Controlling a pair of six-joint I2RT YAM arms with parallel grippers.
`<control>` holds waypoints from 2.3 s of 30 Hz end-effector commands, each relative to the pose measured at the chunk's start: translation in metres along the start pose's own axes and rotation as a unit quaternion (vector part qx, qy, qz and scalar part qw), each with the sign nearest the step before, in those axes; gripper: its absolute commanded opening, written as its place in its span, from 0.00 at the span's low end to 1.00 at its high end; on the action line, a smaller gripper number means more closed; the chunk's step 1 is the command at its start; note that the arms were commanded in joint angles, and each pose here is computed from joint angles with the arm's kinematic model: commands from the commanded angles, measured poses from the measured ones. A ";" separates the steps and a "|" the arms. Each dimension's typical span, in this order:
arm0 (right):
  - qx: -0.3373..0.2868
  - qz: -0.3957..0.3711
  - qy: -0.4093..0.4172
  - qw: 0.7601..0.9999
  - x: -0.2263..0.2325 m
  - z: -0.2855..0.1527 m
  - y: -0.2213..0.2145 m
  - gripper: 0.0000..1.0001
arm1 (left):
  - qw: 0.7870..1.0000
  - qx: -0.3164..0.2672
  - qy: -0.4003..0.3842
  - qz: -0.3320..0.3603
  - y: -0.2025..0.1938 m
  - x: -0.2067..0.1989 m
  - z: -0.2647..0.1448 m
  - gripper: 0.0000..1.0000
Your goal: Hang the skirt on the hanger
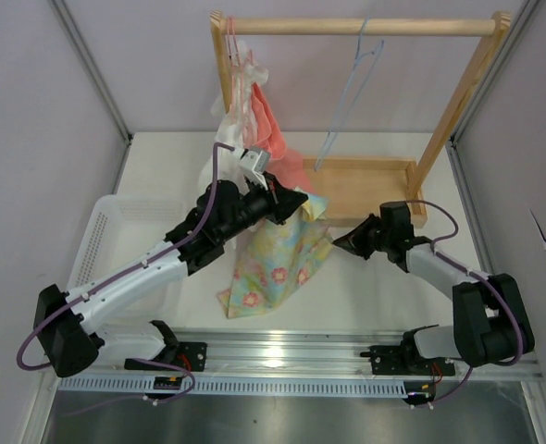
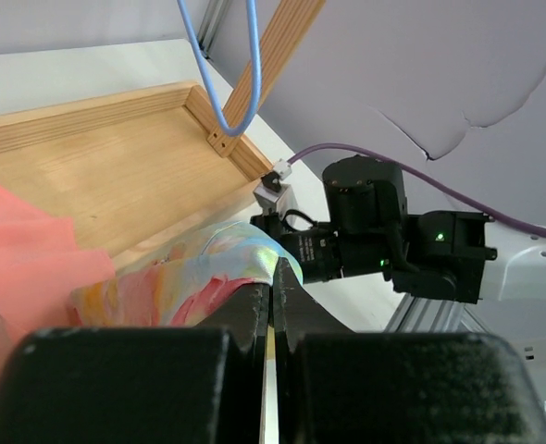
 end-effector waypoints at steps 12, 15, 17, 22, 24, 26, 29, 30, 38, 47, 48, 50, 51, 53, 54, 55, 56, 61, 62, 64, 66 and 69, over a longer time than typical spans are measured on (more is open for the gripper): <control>-0.142 -0.061 0.113 0.981 0.129 -0.103 0.129 0.00 | 0.996 -0.070 0.048 0.035 0.069 -0.004 0.033 0.00; -0.146 -0.084 0.115 0.979 0.159 -0.113 0.151 0.00 | 0.994 -0.086 0.053 0.028 0.087 0.005 0.044 0.00; -0.147 -0.092 0.132 0.976 0.178 -0.122 0.150 0.00 | 0.995 -0.089 0.041 0.032 0.095 0.007 0.049 0.00; -0.139 -0.099 0.099 0.980 0.155 -0.103 0.138 0.16 | 0.992 -0.074 -0.065 0.074 0.115 -0.016 0.073 0.00; -0.133 -0.090 0.097 0.982 0.142 -0.098 0.136 0.23 | 0.986 -0.078 -0.118 0.087 0.130 -0.032 0.081 0.00; -0.120 -0.085 0.079 0.986 0.124 -0.087 0.132 0.28 | 0.981 -0.080 -0.151 0.094 0.133 -0.042 0.083 0.00; -0.107 -0.084 0.063 0.989 0.103 -0.076 0.122 0.41 | 0.964 -0.078 -0.224 0.124 0.143 -0.062 0.080 0.00; -0.102 -0.090 0.058 0.989 0.099 -0.072 0.117 0.48 | 0.955 -0.072 -0.250 0.139 0.142 -0.068 0.077 0.00; -0.069 -0.068 0.009 0.995 0.043 -0.042 0.097 0.84 | 0.933 -0.016 -0.317 0.169 0.098 -0.067 0.053 0.00; -0.111 -0.029 -0.002 0.993 0.012 -0.060 0.103 0.84 | 0.955 0.061 -0.225 0.181 0.060 -0.035 0.053 0.00; -0.114 -0.022 -0.004 0.993 0.006 -0.063 0.102 0.83 | 0.955 0.079 -0.224 0.179 0.049 -0.032 0.055 0.00; -0.128 -0.015 -0.014 0.992 -0.005 -0.068 0.101 0.84 | 0.952 0.137 -0.225 0.156 0.003 -0.016 0.051 0.00; -0.131 -0.014 -0.017 0.991 -0.009 -0.069 0.099 0.84 | 0.952 0.144 -0.225 0.149 -0.008 -0.013 0.048 0.00; -0.121 -0.015 -0.021 0.992 -0.016 -0.066 0.095 0.84 | 0.955 0.166 -0.216 0.120 -0.046 -0.002 0.032 0.00; -0.114 -0.013 -0.022 0.993 -0.019 -0.064 0.093 0.84 | 0.954 0.170 -0.220 0.109 -0.053 -0.001 0.026 0.00; -0.111 -0.012 -0.018 0.994 -0.021 -0.061 0.092 0.84 | 0.955 0.156 -0.232 0.100 -0.052 -0.006 0.018 0.00; -0.097 -0.002 -0.023 0.995 -0.028 -0.056 0.087 0.84 | 0.953 0.175 -0.230 0.089 -0.077 0.001 0.009 0.00; -0.059 -0.026 -0.047 0.997 -0.040 -0.038 0.060 0.86 | 0.954 0.194 -0.218 0.062 -0.109 0.003 -0.018 0.00; -0.054 -0.030 -0.054 0.997 -0.042 -0.036 0.055 0.87 | 0.954 0.206 -0.209 0.056 -0.119 0.006 -0.027 0.00; -0.047 -0.054 -0.069 0.995 -0.045 -0.027 0.042 0.87 | 0.957 0.210 -0.197 0.042 -0.123 0.005 -0.032 0.00; -0.046 -0.068 -0.079 0.994 -0.044 -0.023 0.037 0.87 | 0.958 0.214 -0.187 0.034 -0.130 0.006 -0.041 0.00; -0.049 -0.096 -0.103 0.989 -0.041 -0.012 0.032 0.86 | 0.961 0.228 -0.156 0.017 -0.143 0.010 -0.052 0.00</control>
Point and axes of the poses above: each gripper's point midway between its finger pads, its own z axis out along the fingers, its own x axis along the line the jaws close on, y = z × x, the point moved 8 cm from there along -z, back along the fingers, and after that the axes turned 7 degrees about z, right-handed, at the moved point
